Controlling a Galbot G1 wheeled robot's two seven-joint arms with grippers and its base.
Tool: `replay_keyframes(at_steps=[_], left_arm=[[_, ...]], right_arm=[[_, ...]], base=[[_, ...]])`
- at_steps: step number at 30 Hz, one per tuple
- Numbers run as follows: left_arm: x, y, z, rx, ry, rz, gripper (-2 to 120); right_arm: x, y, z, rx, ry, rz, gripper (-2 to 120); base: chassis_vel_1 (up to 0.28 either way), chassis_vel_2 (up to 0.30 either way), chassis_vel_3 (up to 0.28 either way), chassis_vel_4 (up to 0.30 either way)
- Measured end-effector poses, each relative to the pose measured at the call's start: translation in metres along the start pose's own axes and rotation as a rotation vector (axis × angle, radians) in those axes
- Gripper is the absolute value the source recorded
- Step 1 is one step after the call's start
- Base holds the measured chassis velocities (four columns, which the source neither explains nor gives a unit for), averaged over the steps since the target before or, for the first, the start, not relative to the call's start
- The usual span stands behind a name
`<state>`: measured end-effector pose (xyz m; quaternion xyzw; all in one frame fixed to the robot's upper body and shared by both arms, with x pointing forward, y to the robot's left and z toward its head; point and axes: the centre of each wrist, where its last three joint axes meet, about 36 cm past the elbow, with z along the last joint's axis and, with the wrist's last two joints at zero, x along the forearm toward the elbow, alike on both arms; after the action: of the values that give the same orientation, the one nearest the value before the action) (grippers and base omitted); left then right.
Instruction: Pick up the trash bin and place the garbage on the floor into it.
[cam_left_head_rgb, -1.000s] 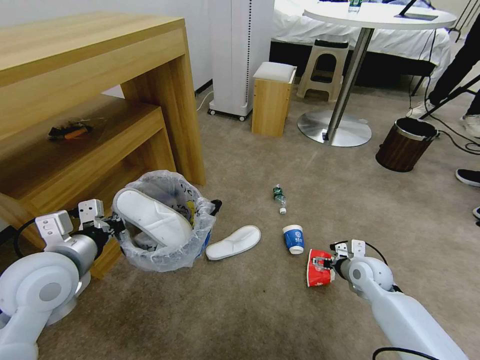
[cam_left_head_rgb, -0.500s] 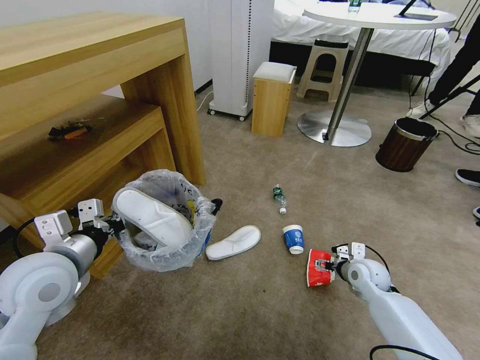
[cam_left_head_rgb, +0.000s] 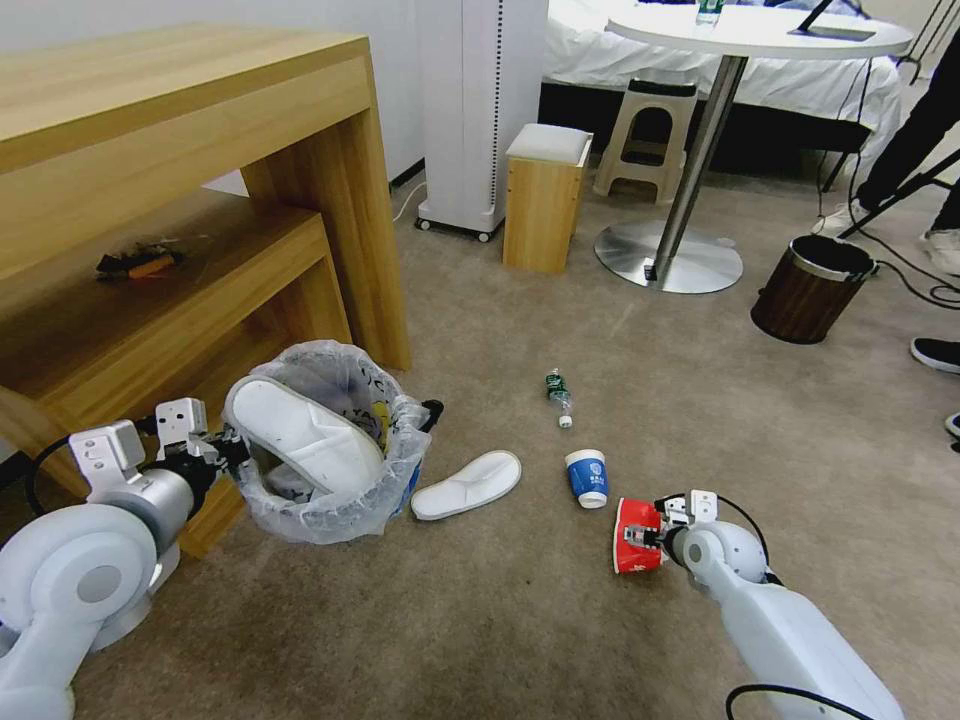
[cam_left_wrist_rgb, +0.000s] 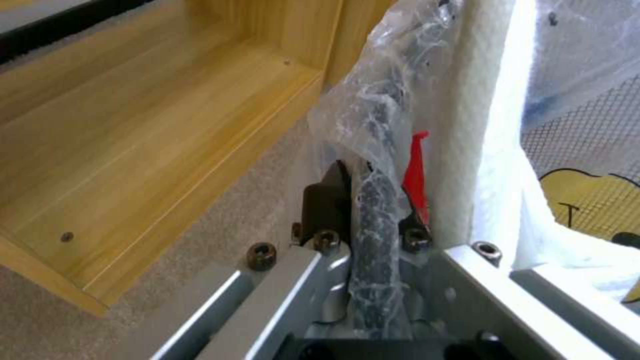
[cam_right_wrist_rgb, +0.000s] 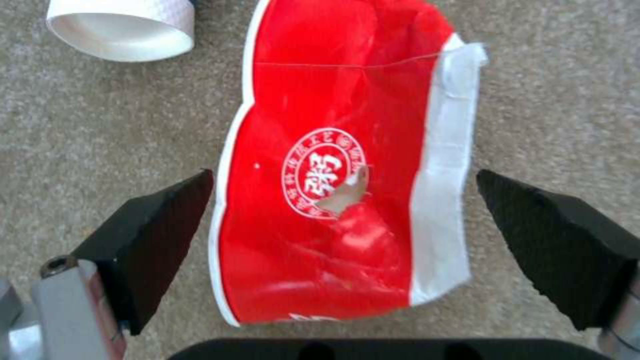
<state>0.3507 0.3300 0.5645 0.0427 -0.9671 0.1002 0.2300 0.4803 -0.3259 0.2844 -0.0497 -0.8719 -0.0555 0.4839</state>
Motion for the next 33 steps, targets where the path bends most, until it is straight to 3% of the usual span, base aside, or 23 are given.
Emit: replay_keyframes(at_steps=[6,9,16,20,33], left_arm=[[-0.001,0.001,0.0,-0.002,0.0,-0.001,0],[-0.002,0.003,0.0,-0.001,0.001,-0.002,0],[-0.004,0.004,0.0,0.0,0.001,-0.004,0],[-0.005,0.004,0.0,0.001,0.0,-0.002,0],[-0.007,0.006,0.001,-0.005,-0.001,-0.007,0]], right_arm=[[-0.006,0.003,0.001,0.002,0.006,-0.002,92],[-0.012,0.004,0.005,0.006,0.009,0.001,78],[-0.013,0.004,0.007,0.016,0.007,0.004,57],[-0.012,0.001,0.008,0.021,-0.002,0.01,37],[-0.002,0.0,0.006,0.033,-0.039,0.004,0]], base=[[0.0,0.0,0.0,0.0],[0.0,0.0,0.0,0.0],[0.0,0.0,0.0,0.0],[0.0,0.0,0.0,0.0],[0.0,0.0,0.0,0.0]])
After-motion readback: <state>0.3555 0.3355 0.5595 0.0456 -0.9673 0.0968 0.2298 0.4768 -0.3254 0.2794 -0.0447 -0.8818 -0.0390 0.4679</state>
